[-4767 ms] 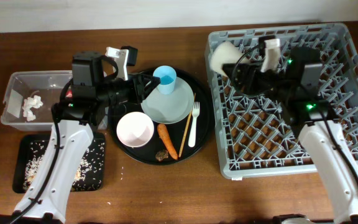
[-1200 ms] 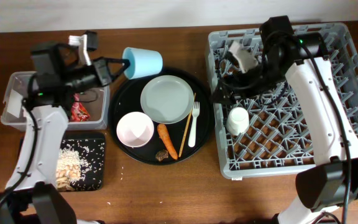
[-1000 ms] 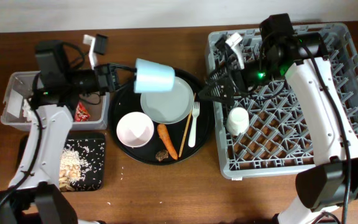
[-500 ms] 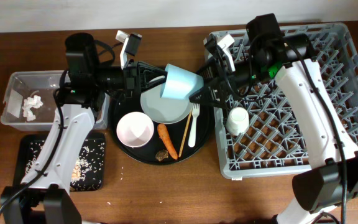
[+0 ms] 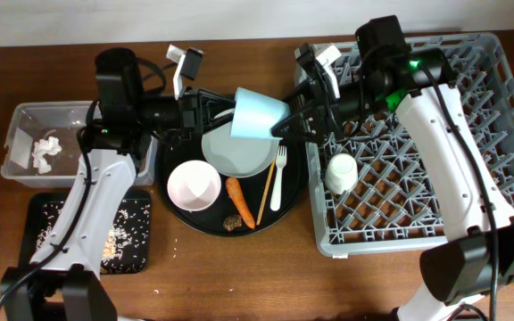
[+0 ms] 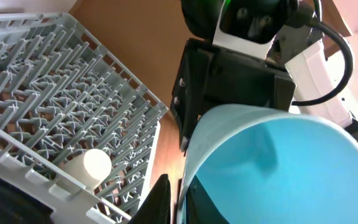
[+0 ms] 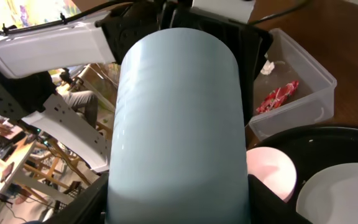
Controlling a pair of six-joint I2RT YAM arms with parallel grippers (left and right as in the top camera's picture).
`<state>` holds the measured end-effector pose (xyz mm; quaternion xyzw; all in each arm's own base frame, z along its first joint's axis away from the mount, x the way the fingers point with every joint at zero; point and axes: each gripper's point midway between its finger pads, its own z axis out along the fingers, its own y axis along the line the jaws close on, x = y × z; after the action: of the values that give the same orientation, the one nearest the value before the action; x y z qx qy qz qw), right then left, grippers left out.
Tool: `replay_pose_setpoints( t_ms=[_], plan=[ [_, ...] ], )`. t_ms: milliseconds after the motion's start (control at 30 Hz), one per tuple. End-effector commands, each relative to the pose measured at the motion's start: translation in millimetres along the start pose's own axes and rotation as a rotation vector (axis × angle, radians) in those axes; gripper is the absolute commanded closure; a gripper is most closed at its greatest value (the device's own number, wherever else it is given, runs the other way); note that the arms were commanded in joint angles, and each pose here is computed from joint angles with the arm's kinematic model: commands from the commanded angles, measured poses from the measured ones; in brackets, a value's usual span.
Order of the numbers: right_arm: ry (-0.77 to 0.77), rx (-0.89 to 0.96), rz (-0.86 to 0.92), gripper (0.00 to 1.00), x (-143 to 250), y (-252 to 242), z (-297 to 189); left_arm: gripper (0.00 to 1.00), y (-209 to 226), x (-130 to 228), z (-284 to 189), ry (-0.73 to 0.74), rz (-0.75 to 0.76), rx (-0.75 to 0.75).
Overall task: Sort waste into correct bins and load items into the dishwasher rack
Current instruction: 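Take the blue cup from the left gripper with the right gripper, then lower the blue cup upside down into the rack and release it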
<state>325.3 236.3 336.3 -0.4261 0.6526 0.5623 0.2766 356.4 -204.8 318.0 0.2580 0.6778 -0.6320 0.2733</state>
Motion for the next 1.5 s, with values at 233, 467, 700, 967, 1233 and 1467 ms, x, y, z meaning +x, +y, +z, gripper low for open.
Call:
replay_pose_setpoints(
  t_ms=[233, 467, 700, 967, 1233, 1467],
  plan=[
    [-0.115, -0.035, -0.057, 0.51, -22.3, 6.5, -24.2, 0.91, 19.3, 14.0, 3.1, 0.004, -0.061, -0.107],
    [-0.116, -0.034, -0.061, 0.51, -22.6, 6.1, -24.2, 0.91, 41.4, 8.0, -0.9, -0.034, -0.055, -0.236],
    [-0.033, 0.077, -0.034, 0.56, -9.2, -13.7, -24.2, 0.91, 99.4, 24.6, -26.0, -0.050, -0.156, -0.593],
    [0.082, 0.864, 0.402, 0.60, 19.2, -113.9, -120.4, 0.91, 111.2, 37.1, -35.0, -0.016, -0.170, -0.679],
    [0.321, 1.254, 0.546, 0.62, 75.7, -135.8, -155.7, 0.91, 111.3, 39.0, -35.1, -0.012, -0.178, -0.680],
    [0.485, 1.250, 0.621, 0.62, 122.2, -157.5, -128.5, 0.91, 117.1, 44.4, -40.4, -0.003, -0.201, -0.727]
  ],
)
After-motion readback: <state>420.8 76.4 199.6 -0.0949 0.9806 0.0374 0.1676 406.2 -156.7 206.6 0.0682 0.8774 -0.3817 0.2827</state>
